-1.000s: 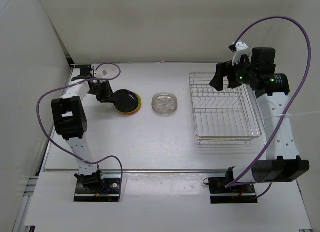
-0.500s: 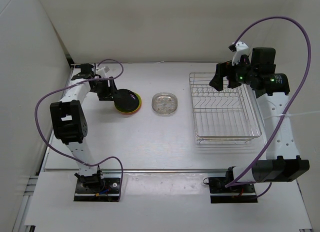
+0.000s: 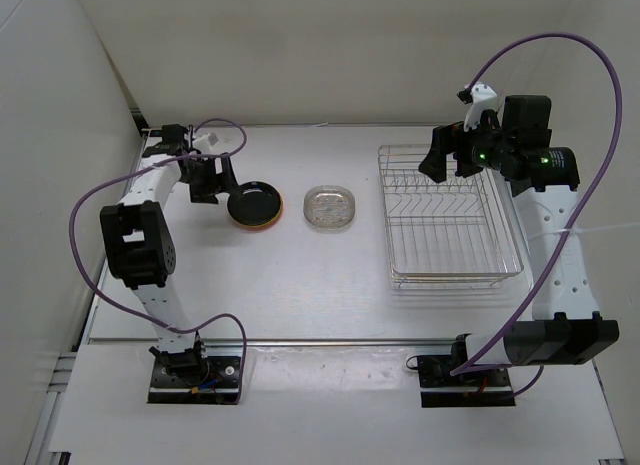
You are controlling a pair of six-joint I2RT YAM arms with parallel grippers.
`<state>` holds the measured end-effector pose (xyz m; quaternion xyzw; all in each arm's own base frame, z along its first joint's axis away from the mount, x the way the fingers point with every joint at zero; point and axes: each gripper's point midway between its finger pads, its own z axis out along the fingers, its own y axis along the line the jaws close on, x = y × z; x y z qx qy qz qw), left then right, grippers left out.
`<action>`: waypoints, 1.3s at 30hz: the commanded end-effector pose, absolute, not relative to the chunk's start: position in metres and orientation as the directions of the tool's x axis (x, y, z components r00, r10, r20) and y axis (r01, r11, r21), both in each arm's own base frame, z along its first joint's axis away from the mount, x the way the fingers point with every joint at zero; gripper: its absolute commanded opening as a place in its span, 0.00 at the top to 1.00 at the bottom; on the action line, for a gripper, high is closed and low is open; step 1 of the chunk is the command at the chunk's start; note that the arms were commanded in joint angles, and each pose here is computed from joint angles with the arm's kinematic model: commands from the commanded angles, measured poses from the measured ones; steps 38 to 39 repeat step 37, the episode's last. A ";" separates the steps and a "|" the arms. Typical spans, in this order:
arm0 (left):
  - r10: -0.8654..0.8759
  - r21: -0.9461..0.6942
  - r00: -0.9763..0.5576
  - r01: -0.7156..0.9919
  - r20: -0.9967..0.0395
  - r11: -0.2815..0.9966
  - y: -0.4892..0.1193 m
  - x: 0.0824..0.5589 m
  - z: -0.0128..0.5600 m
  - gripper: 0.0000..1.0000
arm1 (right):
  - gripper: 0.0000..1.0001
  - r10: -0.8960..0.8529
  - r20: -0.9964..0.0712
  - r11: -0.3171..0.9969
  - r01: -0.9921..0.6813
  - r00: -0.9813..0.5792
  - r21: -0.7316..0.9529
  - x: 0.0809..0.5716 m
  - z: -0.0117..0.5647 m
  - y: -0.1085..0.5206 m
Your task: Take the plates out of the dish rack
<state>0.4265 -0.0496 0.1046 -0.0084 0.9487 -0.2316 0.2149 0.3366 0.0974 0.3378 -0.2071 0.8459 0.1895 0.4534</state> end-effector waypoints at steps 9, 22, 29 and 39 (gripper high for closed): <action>-0.103 -0.252 -0.767 0.079 -0.634 0.964 -0.007 0.420 0.211 0.01 | 0.00 -0.073 -0.870 0.972 -0.229 -0.488 0.047 0.356 0.350 0.022; -0.161 -0.087 -0.721 -0.140 -0.674 0.986 0.096 0.375 0.237 0.01 | 0.00 0.074 -0.819 0.978 0.201 -0.569 -0.052 0.367 0.303 -0.137; -0.187 -0.075 -0.725 -0.183 -0.663 0.980 0.113 0.366 0.221 0.01 | 0.00 0.085 -0.797 0.978 0.204 -0.598 -0.049 0.360 0.281 -0.145; -0.196 -0.106 -0.721 -0.168 -0.664 0.980 0.107 0.368 0.220 0.01 | 0.00 0.082 -0.802 0.977 0.205 -0.592 -0.051 0.359 0.285 -0.145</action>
